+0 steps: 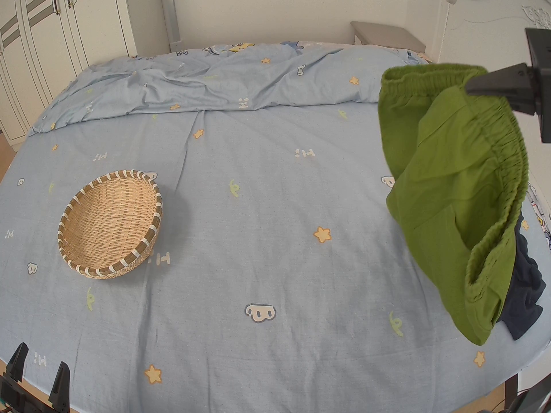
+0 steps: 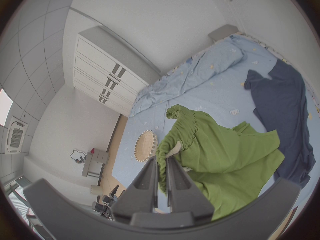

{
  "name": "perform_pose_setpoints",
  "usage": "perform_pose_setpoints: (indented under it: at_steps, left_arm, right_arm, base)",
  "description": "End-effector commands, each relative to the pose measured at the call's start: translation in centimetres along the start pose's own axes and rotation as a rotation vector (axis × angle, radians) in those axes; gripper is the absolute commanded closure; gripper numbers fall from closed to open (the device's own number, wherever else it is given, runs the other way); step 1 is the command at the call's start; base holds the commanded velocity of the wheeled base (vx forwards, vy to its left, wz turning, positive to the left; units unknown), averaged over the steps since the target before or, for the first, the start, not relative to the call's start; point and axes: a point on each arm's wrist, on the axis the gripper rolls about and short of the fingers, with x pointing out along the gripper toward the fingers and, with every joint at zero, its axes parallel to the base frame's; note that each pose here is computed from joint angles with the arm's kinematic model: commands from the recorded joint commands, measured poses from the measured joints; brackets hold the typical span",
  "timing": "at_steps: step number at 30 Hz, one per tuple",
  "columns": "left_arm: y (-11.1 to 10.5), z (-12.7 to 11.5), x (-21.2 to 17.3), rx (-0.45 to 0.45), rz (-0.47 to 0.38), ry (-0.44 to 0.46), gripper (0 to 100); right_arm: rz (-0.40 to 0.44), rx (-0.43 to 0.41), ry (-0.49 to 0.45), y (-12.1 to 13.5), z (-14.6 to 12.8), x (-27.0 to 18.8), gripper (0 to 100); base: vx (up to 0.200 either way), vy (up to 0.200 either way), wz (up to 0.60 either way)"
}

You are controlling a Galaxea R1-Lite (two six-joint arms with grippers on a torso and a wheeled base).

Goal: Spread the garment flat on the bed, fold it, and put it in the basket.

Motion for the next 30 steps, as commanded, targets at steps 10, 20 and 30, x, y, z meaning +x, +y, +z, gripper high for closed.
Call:
perform_pose_setpoints:
  at_steps: [10,20,30]
  left_arm:
    - [0.0,-0.5,0.0,0.000,0.000,0.001,0]
    - [0.0,-0.5,0.0,0.000,0.000,0.001,0]
    - [0.0,-0.5,0.0,-0.001,0.000,0.001,0]
  right_arm:
    - [-0.067,0.062,0.200,-1.4,-8.7,18.5,100]
    - [-0.053,0.117,0.182,-1.2,-10.1,22.9,100]
    - [-0.056,0.106,0.197,-1.9,-11.5,25.9,0]
  base:
    - [0.000,0.000,0.00]
    - [0.000,0.000,0.00]
    - [0.000,0.000,0.00]
